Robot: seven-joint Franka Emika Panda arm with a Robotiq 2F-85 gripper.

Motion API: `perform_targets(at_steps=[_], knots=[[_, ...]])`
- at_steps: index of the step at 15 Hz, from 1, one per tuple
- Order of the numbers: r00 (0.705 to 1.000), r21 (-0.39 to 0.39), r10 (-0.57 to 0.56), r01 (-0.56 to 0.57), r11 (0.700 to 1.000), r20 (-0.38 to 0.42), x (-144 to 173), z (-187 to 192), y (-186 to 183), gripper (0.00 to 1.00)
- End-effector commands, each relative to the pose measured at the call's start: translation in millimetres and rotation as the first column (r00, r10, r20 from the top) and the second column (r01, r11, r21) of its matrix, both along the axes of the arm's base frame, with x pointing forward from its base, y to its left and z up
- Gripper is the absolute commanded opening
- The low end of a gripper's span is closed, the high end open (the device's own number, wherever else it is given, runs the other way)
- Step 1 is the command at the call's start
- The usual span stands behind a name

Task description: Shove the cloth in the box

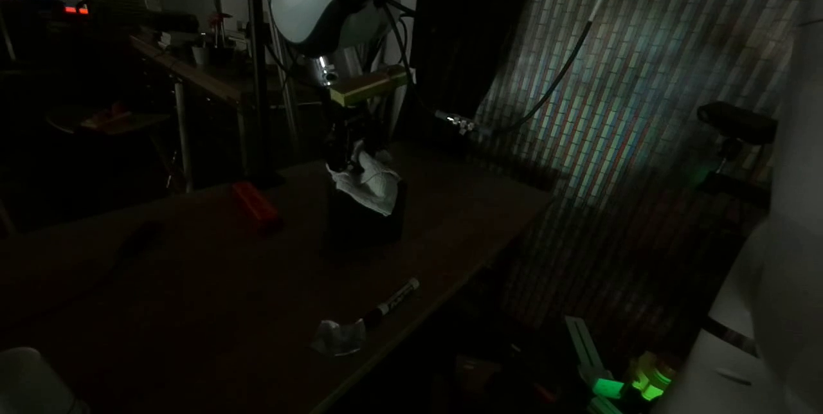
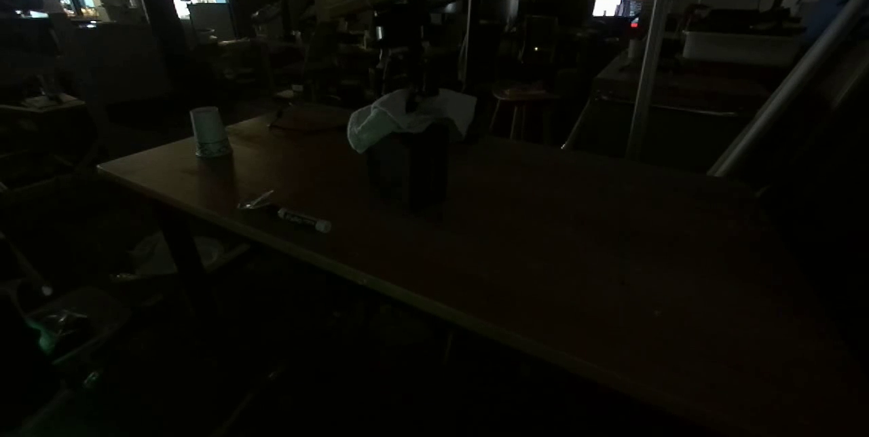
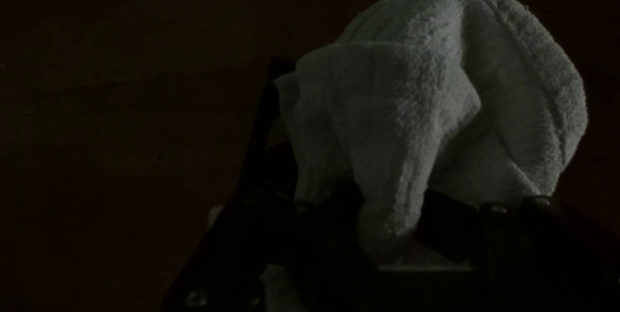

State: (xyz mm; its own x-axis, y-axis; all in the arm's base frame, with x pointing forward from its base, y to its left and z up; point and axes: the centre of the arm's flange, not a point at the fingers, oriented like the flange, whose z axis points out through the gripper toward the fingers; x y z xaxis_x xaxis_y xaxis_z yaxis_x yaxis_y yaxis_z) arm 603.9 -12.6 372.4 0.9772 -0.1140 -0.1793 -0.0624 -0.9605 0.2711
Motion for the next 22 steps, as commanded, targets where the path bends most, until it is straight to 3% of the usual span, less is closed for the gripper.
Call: perform_targets(at_steps=[1, 5, 9, 13, 22], knots=[[0.998, -0.024, -0.057, 0.056, 0.998, -0.031, 3, 2, 6, 0.04], [0.997, -0.023, -0.073, 0.073, 0.997, 0.004, 3, 7, 12, 0.04], [0.995, 0.12, -0.096, 0.098, 0.988, -0.026, 5, -15, 9, 0.04], [0.99, 0.207, -0.125, 0.136, 0.969, -0.062, 8, -45, -2, 0.04], [0.993, 0.278, -0.096, 0.112, 0.954, -0.068, 16, -53, -19, 0.04]])
